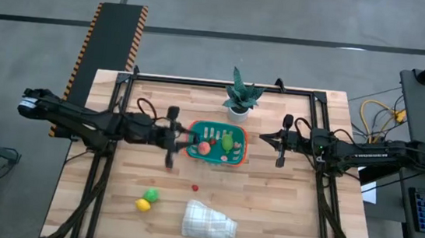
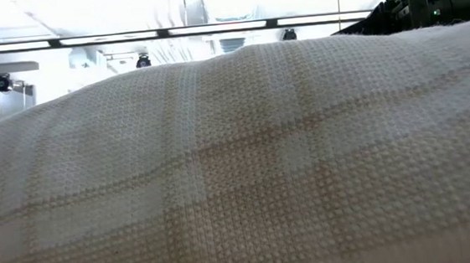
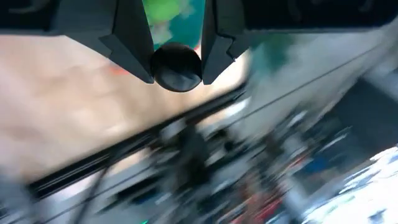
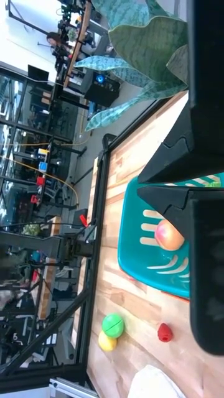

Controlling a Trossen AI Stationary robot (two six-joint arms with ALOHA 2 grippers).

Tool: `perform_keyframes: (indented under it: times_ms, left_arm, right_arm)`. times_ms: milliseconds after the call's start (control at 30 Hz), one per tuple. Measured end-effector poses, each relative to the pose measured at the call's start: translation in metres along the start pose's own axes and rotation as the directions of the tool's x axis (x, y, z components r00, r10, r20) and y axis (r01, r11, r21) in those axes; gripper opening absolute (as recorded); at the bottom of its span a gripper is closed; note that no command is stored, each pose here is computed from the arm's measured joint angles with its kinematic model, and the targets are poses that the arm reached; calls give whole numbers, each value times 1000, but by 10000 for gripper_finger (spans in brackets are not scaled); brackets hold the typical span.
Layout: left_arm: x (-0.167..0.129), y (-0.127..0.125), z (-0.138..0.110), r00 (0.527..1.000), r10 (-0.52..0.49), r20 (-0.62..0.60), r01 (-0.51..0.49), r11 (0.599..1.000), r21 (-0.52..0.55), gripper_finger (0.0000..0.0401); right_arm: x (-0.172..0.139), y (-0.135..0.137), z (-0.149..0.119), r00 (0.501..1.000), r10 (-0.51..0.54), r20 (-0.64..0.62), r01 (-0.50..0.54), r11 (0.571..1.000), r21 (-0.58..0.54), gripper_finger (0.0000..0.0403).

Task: Build produce basket
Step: Put the black cherry into the blue basket

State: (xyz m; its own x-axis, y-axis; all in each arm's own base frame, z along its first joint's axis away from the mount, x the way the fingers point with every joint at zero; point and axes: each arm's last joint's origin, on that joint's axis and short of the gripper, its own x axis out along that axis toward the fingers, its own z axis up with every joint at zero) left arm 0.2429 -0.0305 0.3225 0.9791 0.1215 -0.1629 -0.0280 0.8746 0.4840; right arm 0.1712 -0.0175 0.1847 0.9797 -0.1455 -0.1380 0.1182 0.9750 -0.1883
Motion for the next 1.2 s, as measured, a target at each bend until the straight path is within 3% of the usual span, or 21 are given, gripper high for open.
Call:
perform_keyframes:
  times_ms: [200, 300, 367, 533, 733, 867, 967, 1100, 1200]
  left_arm:
    - [3, -13, -10, 973, -220, 70, 225, 972, -64, 86]
    - [11, -23, -23, 971, -228, 76, 233, 969, -78, 86]
    - [13, -23, -24, 981, -168, 101, 176, 981, -82, 86]
    - [7, -8, -13, 989, 92, 117, -86, 995, -55, 86]
    - [2, 3, -11, 934, 357, -7, -356, 934, -38, 86]
    - [8, -5, -31, 897, 424, -126, -425, 905, 17, 86]
    - [10, -8, -34, 913, 391, -117, -390, 920, 29, 86]
    - [8, -7, -19, 978, 205, 38, -206, 978, 18, 86]
    - [5, -7, -9, 985, 53, 164, -57, 998, 18, 86]
  right_arm:
    - [0, 0, 0, 1000, 0, 0, 0, 1000, 0, 9]
    - [0, 0, 0, 1000, 1, -1, -1, 1000, 0, 9]
    - [0, 0, 0, 1000, 0, -1, 0, 1000, 0, 9]
    - [0, 0, 0, 1000, 1, -2, -1, 1000, 0, 9]
    - [0, 0, 0, 1000, 1, -2, -1, 1000, 0, 9]
    - [0, 0, 0, 1000, 1, -2, -1, 1000, 0, 9]
    - [0, 0, 0, 1000, 1, -2, -1, 1000, 0, 9]
    - [0, 0, 0, 1000, 0, -2, 0, 1000, 0, 9]
    - [0, 0, 0, 1000, 0, -2, 0, 1000, 0, 9]
